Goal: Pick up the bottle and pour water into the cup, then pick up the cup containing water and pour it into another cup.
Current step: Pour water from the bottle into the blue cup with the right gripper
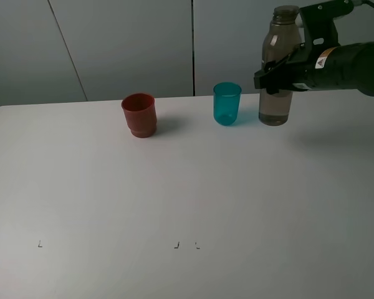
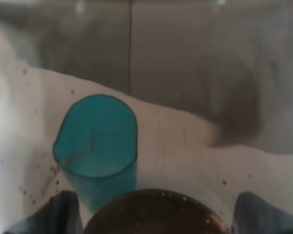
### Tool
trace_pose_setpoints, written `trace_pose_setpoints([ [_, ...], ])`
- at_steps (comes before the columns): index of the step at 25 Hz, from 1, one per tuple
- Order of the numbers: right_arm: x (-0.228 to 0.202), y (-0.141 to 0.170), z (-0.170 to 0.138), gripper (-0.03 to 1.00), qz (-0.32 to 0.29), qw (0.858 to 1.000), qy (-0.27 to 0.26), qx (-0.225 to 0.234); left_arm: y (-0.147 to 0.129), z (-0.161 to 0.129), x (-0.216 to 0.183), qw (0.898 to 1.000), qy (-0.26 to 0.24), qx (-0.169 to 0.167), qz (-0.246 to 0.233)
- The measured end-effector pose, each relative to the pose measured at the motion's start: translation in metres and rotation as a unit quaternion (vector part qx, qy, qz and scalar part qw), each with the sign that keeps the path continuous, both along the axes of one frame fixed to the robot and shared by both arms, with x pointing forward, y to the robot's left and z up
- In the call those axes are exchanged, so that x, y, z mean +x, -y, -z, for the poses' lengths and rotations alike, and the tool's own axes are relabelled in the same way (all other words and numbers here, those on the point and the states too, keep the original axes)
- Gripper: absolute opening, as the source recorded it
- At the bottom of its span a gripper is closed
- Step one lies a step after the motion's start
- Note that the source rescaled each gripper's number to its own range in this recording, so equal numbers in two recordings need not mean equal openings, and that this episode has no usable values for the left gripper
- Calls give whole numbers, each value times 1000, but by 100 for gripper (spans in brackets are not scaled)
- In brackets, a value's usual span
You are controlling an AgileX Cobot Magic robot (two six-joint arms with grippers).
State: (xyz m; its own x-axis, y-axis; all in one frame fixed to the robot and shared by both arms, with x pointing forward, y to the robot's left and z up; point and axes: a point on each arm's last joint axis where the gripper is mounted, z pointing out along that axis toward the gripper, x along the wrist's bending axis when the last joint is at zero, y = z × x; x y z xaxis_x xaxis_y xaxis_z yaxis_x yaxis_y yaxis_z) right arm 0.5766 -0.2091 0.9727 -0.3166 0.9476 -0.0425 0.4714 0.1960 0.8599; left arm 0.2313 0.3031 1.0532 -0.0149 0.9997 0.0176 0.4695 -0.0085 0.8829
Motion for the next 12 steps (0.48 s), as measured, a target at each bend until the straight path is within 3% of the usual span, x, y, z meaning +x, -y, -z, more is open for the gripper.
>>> trace_pose_setpoints([
  [12, 51, -10, -3, 0, -24, 997, -14, -72, 0, 0, 0, 1000, 0, 0, 0],
])
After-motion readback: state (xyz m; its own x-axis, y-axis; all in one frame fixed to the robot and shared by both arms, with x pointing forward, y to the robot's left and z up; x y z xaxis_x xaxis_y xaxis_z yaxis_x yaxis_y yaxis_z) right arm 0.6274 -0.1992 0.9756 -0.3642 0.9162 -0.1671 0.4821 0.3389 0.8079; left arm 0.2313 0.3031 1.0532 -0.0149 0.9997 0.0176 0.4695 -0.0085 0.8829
